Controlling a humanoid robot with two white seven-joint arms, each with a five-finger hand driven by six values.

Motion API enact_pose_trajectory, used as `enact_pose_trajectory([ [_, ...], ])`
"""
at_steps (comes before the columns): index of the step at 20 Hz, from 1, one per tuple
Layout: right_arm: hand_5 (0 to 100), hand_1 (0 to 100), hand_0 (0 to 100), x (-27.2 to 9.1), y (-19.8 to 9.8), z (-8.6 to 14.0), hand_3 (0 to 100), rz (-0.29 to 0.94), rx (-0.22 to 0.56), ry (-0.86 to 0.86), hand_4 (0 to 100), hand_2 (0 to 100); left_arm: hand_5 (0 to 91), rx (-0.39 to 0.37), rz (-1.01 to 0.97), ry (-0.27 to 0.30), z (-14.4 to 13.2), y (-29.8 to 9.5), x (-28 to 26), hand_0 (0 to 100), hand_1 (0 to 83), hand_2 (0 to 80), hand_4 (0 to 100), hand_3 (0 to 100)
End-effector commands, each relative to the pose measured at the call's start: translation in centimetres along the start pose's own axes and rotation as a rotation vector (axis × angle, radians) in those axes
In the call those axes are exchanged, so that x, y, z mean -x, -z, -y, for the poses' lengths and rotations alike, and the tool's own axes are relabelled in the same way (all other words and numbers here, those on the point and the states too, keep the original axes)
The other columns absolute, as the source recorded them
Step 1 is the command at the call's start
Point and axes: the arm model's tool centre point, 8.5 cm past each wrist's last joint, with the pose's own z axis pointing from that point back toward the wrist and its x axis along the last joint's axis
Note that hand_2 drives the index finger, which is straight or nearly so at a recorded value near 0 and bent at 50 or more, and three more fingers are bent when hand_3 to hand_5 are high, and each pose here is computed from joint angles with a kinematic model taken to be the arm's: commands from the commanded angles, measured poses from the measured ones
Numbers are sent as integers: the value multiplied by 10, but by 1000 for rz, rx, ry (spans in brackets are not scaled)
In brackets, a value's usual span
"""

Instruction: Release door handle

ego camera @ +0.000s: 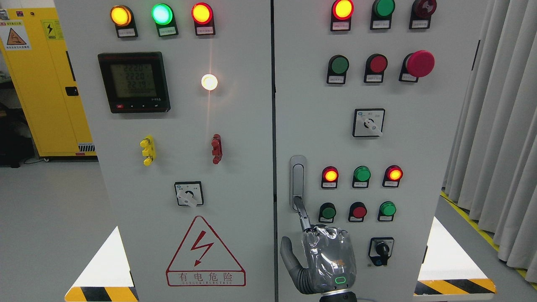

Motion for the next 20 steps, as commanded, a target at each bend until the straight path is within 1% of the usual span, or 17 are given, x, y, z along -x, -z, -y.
enact_pose_trajectory([
  [1,1000,387,669,4,1,0,1000,-9,3,-2,1000,41,0,1,14,-2,0,0,-5,120,556,0,0,0],
  [20,1000,386,672,4,1,-4,1000,-11,-15,1,1000,57,0,3,14,-2,1,0,-5,120,556,0,0,0],
])
